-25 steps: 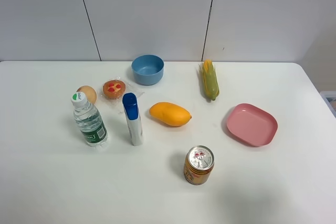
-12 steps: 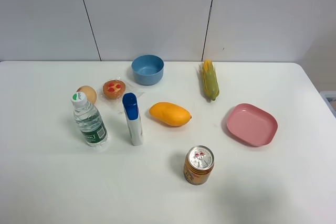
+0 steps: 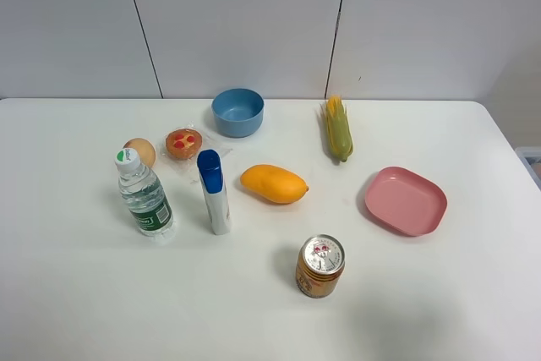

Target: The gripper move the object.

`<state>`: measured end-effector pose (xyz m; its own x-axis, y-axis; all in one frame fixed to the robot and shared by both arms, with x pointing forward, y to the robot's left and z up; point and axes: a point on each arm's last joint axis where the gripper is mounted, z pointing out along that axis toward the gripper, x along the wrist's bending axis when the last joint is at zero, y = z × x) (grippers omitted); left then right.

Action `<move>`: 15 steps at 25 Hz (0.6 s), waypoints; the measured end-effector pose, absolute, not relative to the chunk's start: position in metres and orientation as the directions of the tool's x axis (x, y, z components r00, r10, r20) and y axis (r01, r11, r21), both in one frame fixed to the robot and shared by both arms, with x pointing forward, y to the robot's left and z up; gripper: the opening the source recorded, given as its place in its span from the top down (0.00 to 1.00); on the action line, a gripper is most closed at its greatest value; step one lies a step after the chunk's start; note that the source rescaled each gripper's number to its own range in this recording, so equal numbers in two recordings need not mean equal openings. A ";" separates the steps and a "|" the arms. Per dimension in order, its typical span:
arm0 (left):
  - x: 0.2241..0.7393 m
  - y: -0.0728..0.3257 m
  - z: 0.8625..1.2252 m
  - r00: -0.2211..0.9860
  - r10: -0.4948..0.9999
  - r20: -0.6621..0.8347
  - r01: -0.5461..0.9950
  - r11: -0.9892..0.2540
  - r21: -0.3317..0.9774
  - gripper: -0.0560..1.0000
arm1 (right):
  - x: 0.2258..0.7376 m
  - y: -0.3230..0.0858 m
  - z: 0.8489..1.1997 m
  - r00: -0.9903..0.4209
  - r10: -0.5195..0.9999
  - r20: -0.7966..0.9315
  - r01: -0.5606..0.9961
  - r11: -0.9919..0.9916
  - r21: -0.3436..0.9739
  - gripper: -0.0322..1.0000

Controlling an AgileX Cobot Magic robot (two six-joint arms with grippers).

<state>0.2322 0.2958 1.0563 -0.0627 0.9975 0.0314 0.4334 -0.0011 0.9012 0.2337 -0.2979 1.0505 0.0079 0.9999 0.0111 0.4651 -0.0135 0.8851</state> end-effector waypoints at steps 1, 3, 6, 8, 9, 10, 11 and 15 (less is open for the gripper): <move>0.232 0.296 1.056 -0.063 0.998 0.031 0.433 -0.001 0.901 0.00 | 0.234 -0.298 1.051 0.007 1.000 0.012 0.465 -0.014 0.885 0.00; 0.232 0.296 1.056 -0.063 0.998 0.031 0.433 -0.001 0.901 0.00 | 0.234 -0.298 1.051 0.005 1.000 0.015 0.465 -0.016 0.885 0.00; 0.232 0.296 1.056 -0.063 0.998 0.031 0.433 -0.001 0.901 0.00 | 0.234 -0.297 1.051 0.005 1.000 0.016 0.465 -0.016 0.885 0.00; 0.232 0.296 1.056 -0.063 0.998 0.031 0.433 -0.001 0.901 0.00 | 0.234 -0.297 1.051 0.004 1.000 0.016 0.465 -0.017 0.885 0.00; 0.232 0.296 1.056 -0.063 0.998 0.031 0.433 -0.001 0.901 0.00 | 0.234 -0.297 1.051 0.004 1.000 0.016 0.465 -0.017 0.885 0.00; 0.232 0.296 1.056 -0.063 0.998 0.031 0.433 -0.001 0.901 0.00 | 0.234 -0.297 1.051 0.004 1.000 0.016 0.465 -0.017 0.885 0.00; 0.232 0.296 1.056 -0.063 0.998 0.031 0.433 -0.001 0.901 0.00 | 0.234 -0.297 1.051 0.004 1.000 0.016 0.465 -0.017 0.885 0.00; 0.232 0.296 1.056 -0.062 0.998 0.032 0.433 -0.002 0.901 0.00 | 0.234 -0.297 1.051 0.004 1.000 0.016 0.465 -0.017 0.885 0.00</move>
